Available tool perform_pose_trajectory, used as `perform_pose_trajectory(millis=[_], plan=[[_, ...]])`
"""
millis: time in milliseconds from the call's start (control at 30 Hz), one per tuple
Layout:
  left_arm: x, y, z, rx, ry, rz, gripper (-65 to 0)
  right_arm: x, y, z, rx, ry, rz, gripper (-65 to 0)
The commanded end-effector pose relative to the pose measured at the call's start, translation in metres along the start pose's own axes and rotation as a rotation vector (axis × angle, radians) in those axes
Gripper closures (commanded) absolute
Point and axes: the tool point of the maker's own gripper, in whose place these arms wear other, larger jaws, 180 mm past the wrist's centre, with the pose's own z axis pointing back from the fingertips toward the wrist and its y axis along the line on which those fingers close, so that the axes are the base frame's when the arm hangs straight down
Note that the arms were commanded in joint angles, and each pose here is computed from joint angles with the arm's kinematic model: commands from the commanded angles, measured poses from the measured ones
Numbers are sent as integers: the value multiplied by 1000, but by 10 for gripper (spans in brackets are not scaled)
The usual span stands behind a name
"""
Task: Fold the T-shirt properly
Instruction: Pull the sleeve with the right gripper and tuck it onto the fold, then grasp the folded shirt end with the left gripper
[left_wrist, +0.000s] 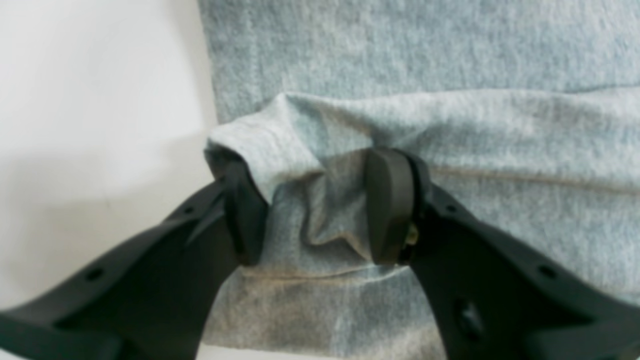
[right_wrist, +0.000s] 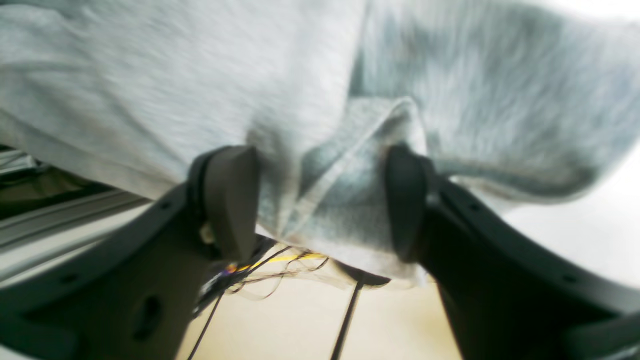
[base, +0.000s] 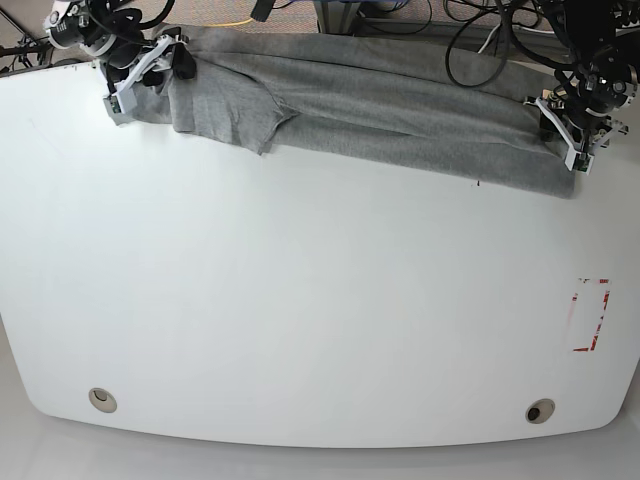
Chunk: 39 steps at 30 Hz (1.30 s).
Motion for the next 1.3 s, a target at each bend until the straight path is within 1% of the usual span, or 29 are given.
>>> perform_pose_trajectory(millis=[0,167,300,400,533,633,733,833,1000,1100,1167,1233,1267], plan=[[-10,6,2,21,57,-24,-294,-1,-14,-7,6,9,-30,-342],[-9,6,2,21,56,-24,-294,-8,-35,-21,-24,31,-77,-339],[-9,5,1,19,55,-25,-294,-1,-51,-30,-85,46,-58,-339],[-7,4,1,17,52,-22,-294,4,-58,-36,-107,56,-54,-339],[10,10,-2,35,21,-19,-294,27,-65,-44,-125,36,-42,-339],[11,11,-3,39,23,-20,-294,44,-75,-42,-161,27,-13,-339],[15,11,-3,39,15,-20,-294,59,-80,-44,-171,9,-6,-339],[30,9,-6,39,-18,-2,-297,78,-87,-44,-178,-15,1,-339],[26,10,-5,40,34,6,-299,84,-94,-45,-178,-14,-5,-339],[44,14,-2,57,-5,5,-300,95,-98,-41,-186,-32,5,-339],[53,18,5,78,-20,-10,-312,95,-98,-41,-186,-34,6,-338],[57,26,16,119,-7,-18,-358,94,-99,-40,-190,-31,6,-338],[56,33,23,147,7,-5,-375,93,-100,-40,-190,-29,5,-338]])
